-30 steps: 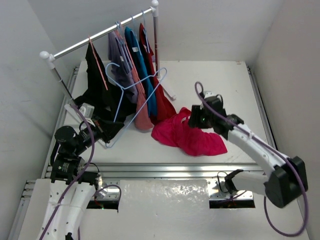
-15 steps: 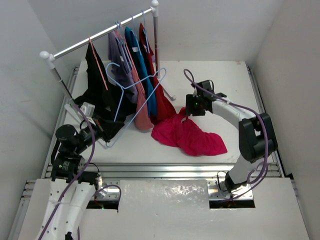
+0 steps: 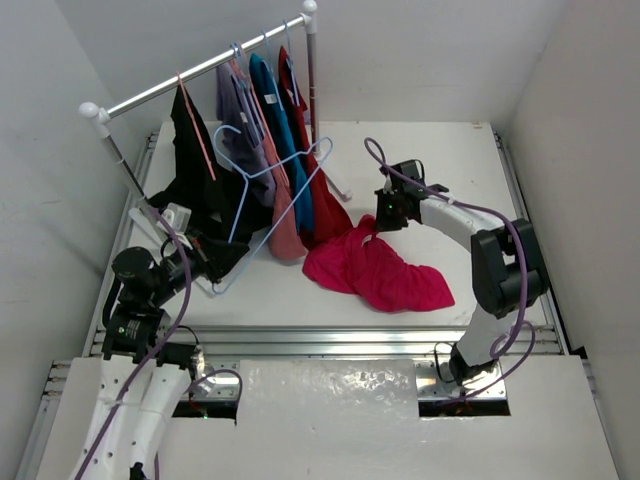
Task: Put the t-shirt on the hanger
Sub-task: Place the T-shirt at the clothesline.
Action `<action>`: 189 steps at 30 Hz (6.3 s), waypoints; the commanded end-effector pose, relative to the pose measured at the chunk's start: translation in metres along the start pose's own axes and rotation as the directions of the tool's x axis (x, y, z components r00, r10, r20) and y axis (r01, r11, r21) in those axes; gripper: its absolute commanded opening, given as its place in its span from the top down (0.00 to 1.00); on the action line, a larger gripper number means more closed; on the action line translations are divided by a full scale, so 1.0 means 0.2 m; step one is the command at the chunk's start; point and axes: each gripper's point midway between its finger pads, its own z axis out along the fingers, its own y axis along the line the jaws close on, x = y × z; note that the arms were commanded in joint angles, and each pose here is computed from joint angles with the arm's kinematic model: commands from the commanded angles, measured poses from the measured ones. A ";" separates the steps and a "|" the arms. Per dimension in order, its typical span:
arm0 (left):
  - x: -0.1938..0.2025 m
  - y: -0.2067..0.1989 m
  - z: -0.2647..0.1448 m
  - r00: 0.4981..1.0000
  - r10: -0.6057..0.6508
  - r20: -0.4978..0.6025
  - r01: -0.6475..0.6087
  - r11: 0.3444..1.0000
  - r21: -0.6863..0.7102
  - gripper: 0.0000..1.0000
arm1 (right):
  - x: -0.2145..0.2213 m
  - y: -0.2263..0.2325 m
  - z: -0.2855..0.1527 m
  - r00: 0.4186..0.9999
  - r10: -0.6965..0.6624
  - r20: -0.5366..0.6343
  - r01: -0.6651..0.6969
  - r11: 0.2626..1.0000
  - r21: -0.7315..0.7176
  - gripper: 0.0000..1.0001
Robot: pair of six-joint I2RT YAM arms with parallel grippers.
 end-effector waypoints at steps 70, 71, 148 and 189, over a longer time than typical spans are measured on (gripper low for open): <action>0.26 -0.22 0.25 0.960 -0.190 -0.208 0.206 0.977 0.061 1.00 | -0.73 0.20 -0.80 0.906 -0.076 0.415 0.074 0.997 0.021 1.00; 0.27 -0.22 0.26 0.957 -0.196 -0.213 0.214 0.975 0.061 1.00 | -0.72 0.22 -0.79 0.908 -0.077 0.412 0.086 0.996 -0.003 1.00; 0.20 -0.46 0.36 0.992 -0.124 0.038 0.099 0.916 0.388 1.00 | -0.13 0.88 -1.13 0.866 -0.315 0.388 0.479 0.742 -0.469 0.60; 0.22 -0.51 0.28 0.998 0.029 -0.056 -0.004 0.919 0.395 1.00 | -0.38 0.78 -1.02 0.072 -0.697 0.713 0.931 0.304 0.203 0.29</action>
